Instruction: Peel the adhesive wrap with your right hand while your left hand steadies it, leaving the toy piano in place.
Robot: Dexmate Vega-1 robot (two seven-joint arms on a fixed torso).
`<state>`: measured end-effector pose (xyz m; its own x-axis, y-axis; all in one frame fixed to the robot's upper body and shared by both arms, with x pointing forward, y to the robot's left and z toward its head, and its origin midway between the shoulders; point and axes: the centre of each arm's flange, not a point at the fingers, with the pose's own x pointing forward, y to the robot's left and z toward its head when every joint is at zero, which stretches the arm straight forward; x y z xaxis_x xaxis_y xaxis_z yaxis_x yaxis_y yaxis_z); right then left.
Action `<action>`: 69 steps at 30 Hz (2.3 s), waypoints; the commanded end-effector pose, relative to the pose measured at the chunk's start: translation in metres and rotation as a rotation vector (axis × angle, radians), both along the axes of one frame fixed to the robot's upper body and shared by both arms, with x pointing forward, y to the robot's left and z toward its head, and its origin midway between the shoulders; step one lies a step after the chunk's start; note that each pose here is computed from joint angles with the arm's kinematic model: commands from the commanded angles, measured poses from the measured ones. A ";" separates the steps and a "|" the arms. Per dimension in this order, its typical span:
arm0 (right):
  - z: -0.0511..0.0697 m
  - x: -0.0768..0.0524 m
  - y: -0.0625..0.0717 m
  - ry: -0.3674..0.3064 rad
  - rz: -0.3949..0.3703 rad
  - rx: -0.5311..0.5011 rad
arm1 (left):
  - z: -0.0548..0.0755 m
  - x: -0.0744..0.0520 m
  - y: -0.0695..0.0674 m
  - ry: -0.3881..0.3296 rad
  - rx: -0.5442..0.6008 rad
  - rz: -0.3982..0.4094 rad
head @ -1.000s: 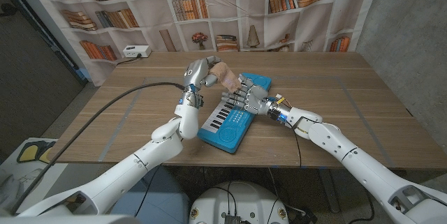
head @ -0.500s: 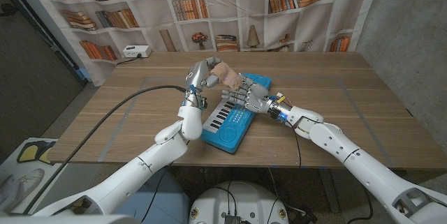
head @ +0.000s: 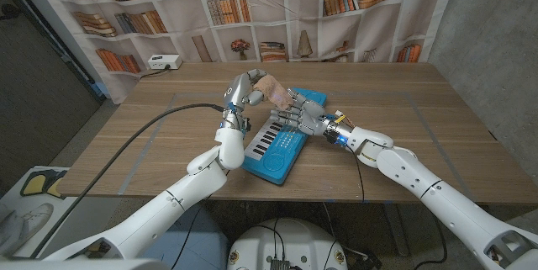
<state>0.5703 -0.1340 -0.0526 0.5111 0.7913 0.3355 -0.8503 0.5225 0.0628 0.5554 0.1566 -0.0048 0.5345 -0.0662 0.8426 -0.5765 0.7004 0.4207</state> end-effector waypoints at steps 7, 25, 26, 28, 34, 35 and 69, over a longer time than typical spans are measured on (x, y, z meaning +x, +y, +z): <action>0.004 -0.006 0.002 0.016 -0.037 -0.032 | -0.003 -0.001 -0.002 -0.007 0.031 0.018; 0.012 -0.009 0.008 -0.006 -0.043 -0.061 | -0.004 -0.001 -0.002 -0.008 0.042 0.026; 0.012 -0.009 0.008 -0.009 -0.050 -0.065 | -0.004 -0.001 -0.002 -0.008 0.042 0.027; 0.013 -0.008 0.007 -0.007 -0.052 -0.065 | -0.004 -0.002 -0.002 -0.009 0.042 0.027; 0.014 -0.008 0.009 -0.006 -0.059 -0.089 | -0.004 -0.002 -0.001 -0.010 0.042 0.031; 0.014 -0.008 0.010 -0.005 -0.056 -0.089 | -0.004 -0.002 -0.001 -0.010 0.042 0.031; 0.016 -0.007 0.022 0.019 -0.077 -0.099 | -0.006 -0.001 -0.003 -0.003 0.062 0.038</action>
<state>0.5634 -0.1185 -0.0390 0.5774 0.7769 0.2511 -0.8066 0.5905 0.0276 0.5543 0.1542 -0.0100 0.5342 -0.0928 0.8403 -0.6017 0.6564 0.4551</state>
